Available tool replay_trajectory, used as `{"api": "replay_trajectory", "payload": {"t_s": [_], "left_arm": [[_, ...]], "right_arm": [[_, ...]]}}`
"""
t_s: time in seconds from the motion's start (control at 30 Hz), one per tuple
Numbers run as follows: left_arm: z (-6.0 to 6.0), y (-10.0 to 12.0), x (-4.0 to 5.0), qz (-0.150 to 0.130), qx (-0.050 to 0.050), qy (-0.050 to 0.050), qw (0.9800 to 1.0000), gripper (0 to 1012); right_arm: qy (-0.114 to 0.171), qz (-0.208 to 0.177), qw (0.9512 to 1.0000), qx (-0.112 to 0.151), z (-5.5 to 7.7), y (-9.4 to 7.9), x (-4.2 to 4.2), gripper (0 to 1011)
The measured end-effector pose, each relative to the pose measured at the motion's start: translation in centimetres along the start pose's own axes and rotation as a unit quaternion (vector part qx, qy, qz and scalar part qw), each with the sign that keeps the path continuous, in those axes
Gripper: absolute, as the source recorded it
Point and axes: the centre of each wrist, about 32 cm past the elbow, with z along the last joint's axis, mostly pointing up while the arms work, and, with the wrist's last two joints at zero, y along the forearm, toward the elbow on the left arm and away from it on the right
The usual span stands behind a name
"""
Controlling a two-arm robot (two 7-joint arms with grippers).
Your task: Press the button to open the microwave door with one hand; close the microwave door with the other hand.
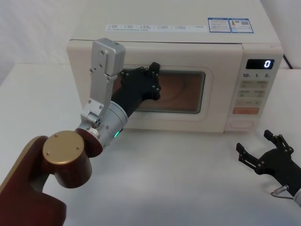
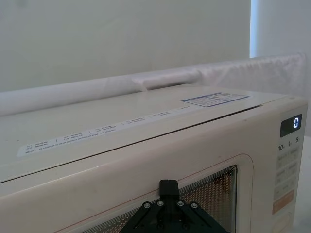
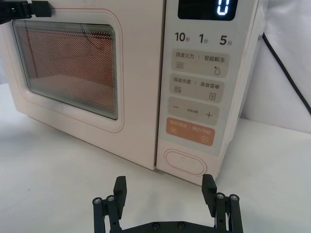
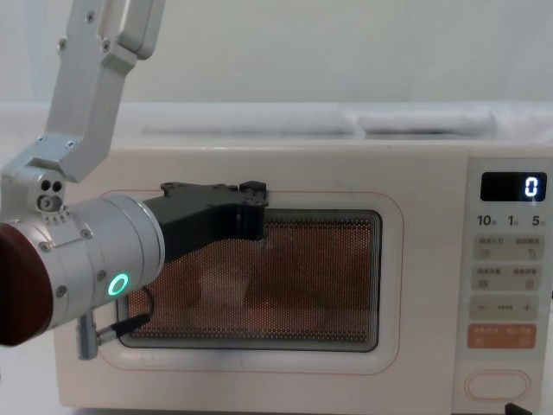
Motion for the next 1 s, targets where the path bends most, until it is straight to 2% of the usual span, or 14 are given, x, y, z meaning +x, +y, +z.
{"api": "replay_trajectory", "payload": {"t_s": [1.0], "left_arm": [[-0.22, -0.38, 0.47, 0.003, 0.004, 0.005, 1.0000, 0]], "right_arm": [[0.000, 0.000, 1.0000, 0.000, 0.00, 0.00, 0.00, 1000]]}}
